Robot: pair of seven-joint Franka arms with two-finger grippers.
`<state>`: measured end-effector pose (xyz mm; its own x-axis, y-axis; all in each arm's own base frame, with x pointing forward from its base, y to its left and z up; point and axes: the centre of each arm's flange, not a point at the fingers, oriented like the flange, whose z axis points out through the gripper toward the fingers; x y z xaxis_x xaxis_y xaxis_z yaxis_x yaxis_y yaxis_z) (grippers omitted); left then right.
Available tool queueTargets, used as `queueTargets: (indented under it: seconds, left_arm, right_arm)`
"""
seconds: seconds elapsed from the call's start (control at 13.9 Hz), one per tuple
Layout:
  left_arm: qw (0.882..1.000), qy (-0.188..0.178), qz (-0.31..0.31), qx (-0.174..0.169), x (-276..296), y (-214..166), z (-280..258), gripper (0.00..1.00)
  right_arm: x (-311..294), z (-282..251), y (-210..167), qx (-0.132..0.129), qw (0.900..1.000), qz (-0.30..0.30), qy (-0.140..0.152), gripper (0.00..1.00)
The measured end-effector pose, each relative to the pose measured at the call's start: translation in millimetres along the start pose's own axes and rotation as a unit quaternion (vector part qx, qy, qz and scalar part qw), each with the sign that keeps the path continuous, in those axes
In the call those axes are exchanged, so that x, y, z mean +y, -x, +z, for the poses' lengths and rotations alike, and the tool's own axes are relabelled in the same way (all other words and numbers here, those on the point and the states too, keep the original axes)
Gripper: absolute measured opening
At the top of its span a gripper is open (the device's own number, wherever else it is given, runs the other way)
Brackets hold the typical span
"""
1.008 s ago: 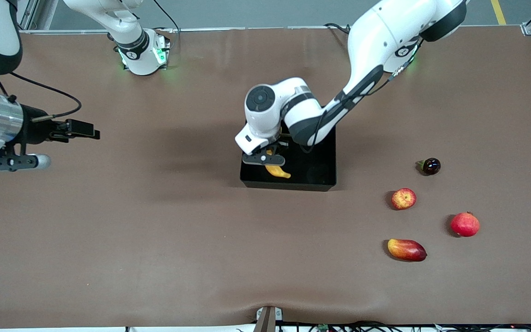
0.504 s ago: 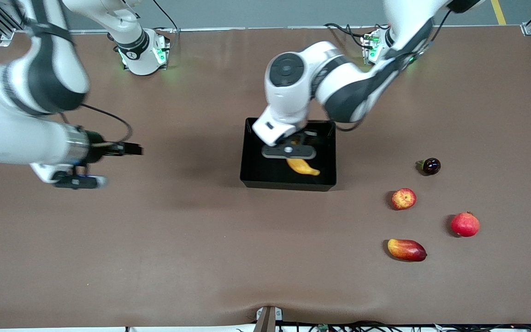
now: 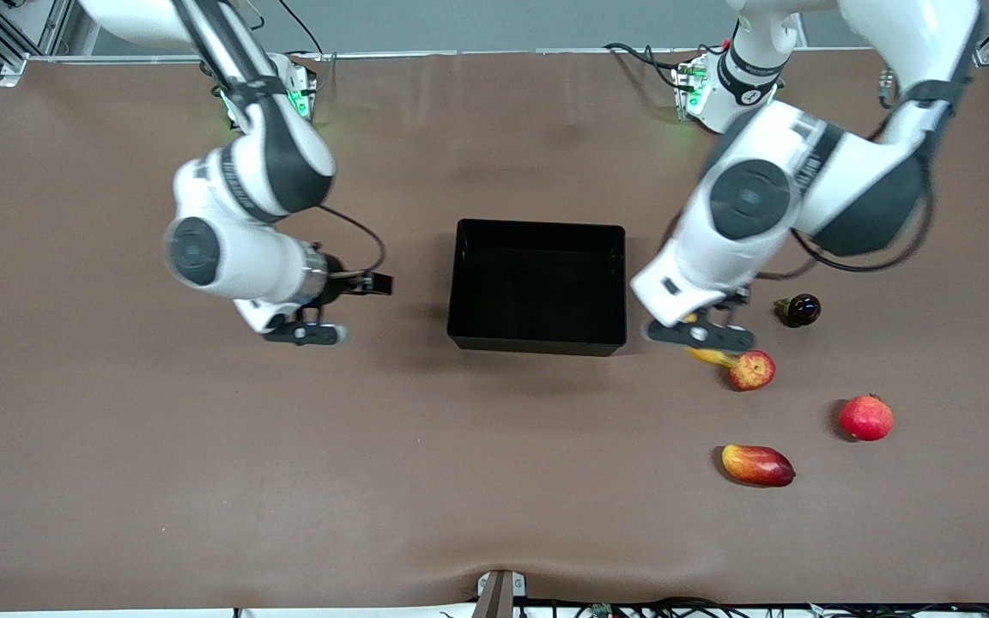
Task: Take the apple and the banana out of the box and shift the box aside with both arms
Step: 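Carry the banana out while the right gripper reaches the box rim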
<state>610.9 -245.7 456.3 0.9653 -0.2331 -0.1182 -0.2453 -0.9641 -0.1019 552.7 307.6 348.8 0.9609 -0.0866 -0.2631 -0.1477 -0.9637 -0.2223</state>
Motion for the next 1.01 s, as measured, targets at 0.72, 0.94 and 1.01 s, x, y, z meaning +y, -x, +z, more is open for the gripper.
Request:
queueTargets:
  seconds: [0.72,0.94,1.01]
  left_arm:
    - [0.997,0.061,0.056,-0.007,-194,-29,132,0.37]
    - [0.994,0.08,0.068,0.015,-236,-31,182,0.37]
    - [0.994,0.081,0.075,0.022,-245,-31,195,0.37]
  right_arm:
    - [-74,140,40,0.027,0.997,-0.043,0.058,0.9]
    - [-75,143,43,0.031,0.996,-0.053,0.067,0.56]
    - [-77,144,44,0.033,0.996,-0.05,0.067,0.45]
